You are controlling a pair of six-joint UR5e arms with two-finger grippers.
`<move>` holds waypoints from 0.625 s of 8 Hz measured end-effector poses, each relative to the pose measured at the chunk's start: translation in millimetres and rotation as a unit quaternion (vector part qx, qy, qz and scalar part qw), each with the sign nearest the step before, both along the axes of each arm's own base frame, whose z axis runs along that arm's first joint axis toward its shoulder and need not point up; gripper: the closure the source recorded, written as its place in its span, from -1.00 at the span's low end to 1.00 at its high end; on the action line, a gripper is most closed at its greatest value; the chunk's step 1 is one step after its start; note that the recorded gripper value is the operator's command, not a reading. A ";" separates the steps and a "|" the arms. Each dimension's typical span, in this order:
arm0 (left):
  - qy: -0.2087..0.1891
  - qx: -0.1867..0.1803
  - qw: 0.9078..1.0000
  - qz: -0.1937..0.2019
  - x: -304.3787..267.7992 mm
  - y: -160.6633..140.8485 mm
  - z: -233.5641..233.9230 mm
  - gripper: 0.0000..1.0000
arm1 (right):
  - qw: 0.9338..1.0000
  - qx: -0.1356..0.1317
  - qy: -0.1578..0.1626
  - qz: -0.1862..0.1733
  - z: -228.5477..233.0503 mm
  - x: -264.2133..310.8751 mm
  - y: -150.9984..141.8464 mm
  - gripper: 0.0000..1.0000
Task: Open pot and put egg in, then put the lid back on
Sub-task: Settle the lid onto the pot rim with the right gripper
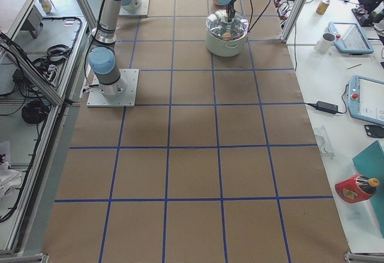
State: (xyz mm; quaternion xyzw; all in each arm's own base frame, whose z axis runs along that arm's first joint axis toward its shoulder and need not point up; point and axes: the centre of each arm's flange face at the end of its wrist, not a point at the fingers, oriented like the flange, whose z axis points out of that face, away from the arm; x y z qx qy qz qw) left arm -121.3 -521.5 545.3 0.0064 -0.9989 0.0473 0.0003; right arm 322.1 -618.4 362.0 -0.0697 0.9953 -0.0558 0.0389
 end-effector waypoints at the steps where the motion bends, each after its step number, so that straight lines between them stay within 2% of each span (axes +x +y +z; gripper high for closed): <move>1: -0.001 0.001 1.000 0.000 0.0 0.1 -0.7 -1.00 | 1.000 0.002 0.001 0.001 -3.0 0.2 -0.5 1.00; 5: -0.002 0.002 1.000 0.001 0.1 0.4 -1.6 -1.00 | 1.000 0.007 0.003 0.008 -11.3 0.8 -2.7 1.00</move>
